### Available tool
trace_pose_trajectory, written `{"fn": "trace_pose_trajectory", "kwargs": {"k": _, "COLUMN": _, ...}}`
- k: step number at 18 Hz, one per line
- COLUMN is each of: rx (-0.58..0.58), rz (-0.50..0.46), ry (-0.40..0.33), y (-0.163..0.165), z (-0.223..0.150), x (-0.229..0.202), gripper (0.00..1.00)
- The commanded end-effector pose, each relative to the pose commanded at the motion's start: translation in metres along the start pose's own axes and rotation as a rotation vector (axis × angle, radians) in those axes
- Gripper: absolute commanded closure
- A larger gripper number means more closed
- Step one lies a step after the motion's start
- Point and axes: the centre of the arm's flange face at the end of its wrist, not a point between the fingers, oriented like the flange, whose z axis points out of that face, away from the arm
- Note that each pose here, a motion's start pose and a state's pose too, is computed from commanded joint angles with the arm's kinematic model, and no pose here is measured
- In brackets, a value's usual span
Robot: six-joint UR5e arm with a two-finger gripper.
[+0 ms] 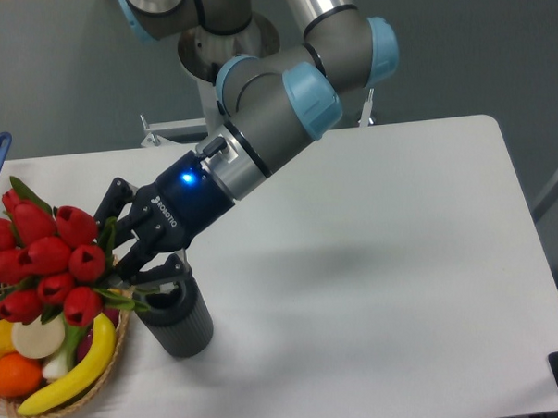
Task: Insert the flowers into the vase
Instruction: 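Lower the tulip stems into the black vase opening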
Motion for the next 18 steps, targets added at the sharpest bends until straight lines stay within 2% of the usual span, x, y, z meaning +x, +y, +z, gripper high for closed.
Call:
{"fn": "trace_pose_trajectory", "kwargs": {"k": 7, "rx": -0.007, "rz": -0.035, "ry": 0.014, "y": 0.019, "z": 0.008, "x": -0.001, "gripper": 0.64}}
{"fn": "trace_pose_trajectory", "kwargs": {"k": 13, "rx": -0.018, "rz": -0.016, "ry": 0.027, "y": 0.051, "z": 0.012, "x": 0.003, "gripper": 0.63}}
{"fn": "trace_pose_trajectory", "kwargs": {"k": 18, "rx": -0.007, "rz": 0.000, "ry": 0.038, "y": 0.065, "z": 0.012, "x": 0.006, "gripper": 0.63}}
